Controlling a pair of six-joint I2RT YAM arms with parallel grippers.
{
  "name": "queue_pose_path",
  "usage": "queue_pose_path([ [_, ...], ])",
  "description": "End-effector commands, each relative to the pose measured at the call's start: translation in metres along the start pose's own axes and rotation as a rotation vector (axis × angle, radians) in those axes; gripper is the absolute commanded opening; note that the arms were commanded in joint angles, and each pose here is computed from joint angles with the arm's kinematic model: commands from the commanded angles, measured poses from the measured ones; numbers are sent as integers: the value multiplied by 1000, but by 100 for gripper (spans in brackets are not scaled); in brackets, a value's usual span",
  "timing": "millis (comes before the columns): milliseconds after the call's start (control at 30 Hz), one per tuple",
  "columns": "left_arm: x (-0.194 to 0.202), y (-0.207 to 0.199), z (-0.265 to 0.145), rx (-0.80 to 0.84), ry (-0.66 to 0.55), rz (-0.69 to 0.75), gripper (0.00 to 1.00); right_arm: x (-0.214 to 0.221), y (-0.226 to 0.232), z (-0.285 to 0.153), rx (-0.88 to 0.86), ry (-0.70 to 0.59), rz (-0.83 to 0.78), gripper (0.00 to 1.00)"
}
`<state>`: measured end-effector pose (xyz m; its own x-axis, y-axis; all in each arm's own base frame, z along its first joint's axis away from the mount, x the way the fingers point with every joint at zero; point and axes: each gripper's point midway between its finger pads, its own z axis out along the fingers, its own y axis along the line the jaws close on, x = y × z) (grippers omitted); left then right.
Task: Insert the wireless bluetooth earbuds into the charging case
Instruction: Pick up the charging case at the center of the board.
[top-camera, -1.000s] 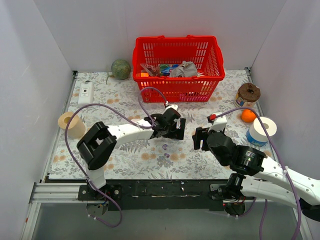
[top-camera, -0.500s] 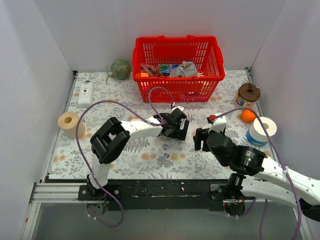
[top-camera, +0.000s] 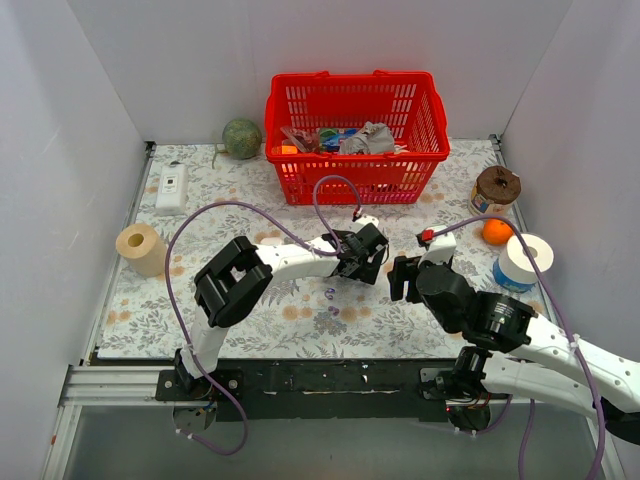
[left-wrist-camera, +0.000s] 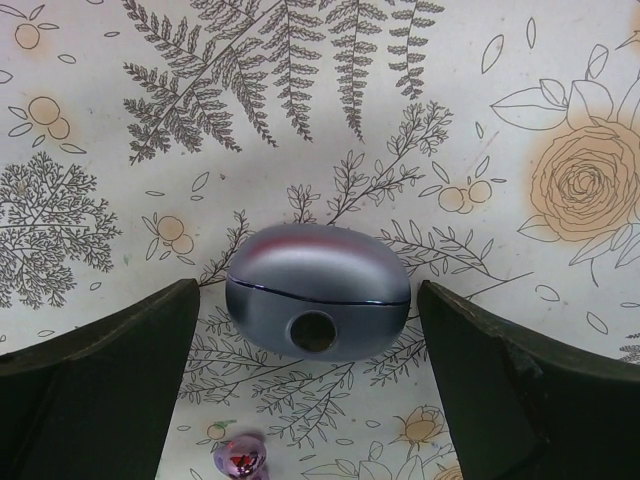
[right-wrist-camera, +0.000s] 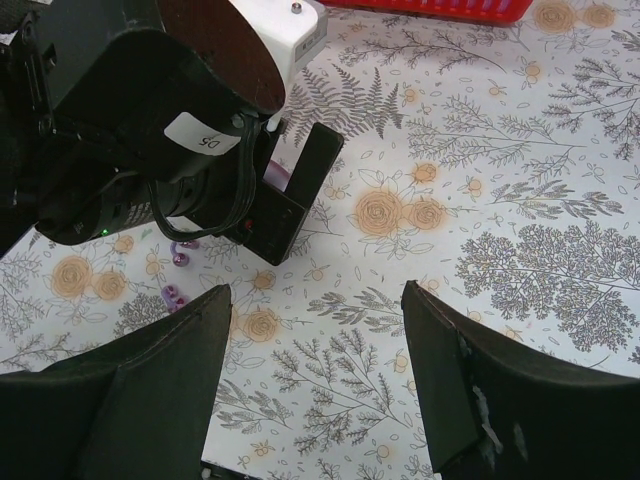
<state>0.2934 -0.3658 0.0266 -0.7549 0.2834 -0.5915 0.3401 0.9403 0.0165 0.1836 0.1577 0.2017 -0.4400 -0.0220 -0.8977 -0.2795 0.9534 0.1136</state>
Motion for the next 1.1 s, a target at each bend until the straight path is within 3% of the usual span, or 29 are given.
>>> queue_pose_path([
  [0, 5, 13, 2, -71, 12, 46, 90, -13, -2, -3, 4, -47, 35, 76],
  [733, 18, 6, 6, -13, 44, 70, 66, -10, 1, -2, -3, -38, 34, 76],
  [833, 20, 6, 6, -6, 47, 71, 57, -10, 1, -2, -4, -37, 37, 76],
  [967, 21, 7, 4, -6, 47, 68, 38, -8, 1, -1, -4, -33, 39, 76],
  [1067, 16, 8, -3, 7, 17, 44, 18, -8, 2, -2, -12, -29, 45, 76],
])
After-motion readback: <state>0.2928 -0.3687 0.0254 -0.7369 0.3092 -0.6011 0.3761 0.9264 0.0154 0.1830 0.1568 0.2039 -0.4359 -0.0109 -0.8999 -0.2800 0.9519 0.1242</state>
